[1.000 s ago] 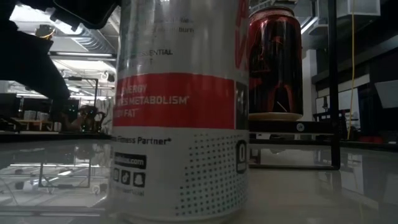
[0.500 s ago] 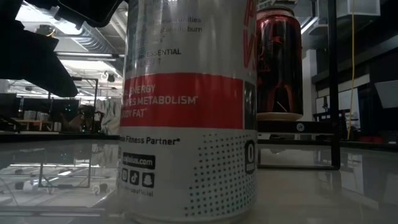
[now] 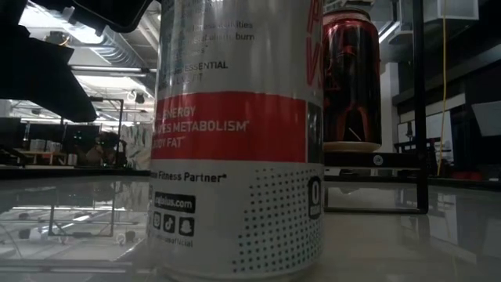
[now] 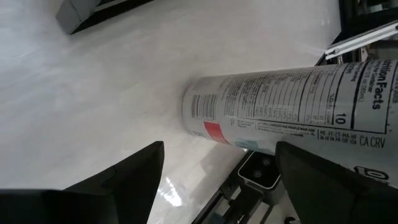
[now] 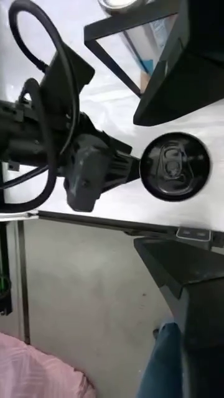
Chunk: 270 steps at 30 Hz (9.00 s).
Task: Place canned beverage on shelf
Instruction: Put the white pink soda can on the shelf aligned with the other white pink soda can
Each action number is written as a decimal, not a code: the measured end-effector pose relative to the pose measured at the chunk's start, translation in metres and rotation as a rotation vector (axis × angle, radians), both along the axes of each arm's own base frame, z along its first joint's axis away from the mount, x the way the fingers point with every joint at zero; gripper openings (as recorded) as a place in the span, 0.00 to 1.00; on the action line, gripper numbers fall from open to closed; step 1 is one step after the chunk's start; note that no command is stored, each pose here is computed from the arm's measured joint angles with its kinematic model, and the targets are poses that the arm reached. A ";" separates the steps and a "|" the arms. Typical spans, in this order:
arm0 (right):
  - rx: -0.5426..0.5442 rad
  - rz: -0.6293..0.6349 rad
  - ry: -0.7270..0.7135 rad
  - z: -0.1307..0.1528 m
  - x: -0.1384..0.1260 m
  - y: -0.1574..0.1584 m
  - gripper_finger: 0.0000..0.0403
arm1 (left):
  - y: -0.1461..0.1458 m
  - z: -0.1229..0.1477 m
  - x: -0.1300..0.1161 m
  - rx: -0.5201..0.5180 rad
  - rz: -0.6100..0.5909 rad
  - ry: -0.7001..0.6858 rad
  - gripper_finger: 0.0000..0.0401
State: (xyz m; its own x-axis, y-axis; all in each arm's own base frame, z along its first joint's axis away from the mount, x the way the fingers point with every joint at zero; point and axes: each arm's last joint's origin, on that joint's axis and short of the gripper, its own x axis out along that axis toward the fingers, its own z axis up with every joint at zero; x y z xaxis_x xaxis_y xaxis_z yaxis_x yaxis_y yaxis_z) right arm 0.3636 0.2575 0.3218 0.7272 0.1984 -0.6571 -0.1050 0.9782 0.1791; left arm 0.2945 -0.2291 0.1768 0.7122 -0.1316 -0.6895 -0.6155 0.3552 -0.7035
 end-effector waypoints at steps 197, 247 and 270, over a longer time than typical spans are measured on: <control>-0.303 -0.155 0.192 0.114 -0.055 -0.283 0.62 | 0.197 0.223 -0.118 0.826 0.005 -0.506 0.76; -0.178 -0.139 0.070 -0.037 -0.055 -0.306 0.62 | 0.198 0.221 -0.119 0.830 0.020 -0.482 0.76; -0.185 -0.137 0.108 -0.048 -0.048 -0.307 0.78 | 0.198 0.220 -0.119 0.833 0.014 -0.472 0.76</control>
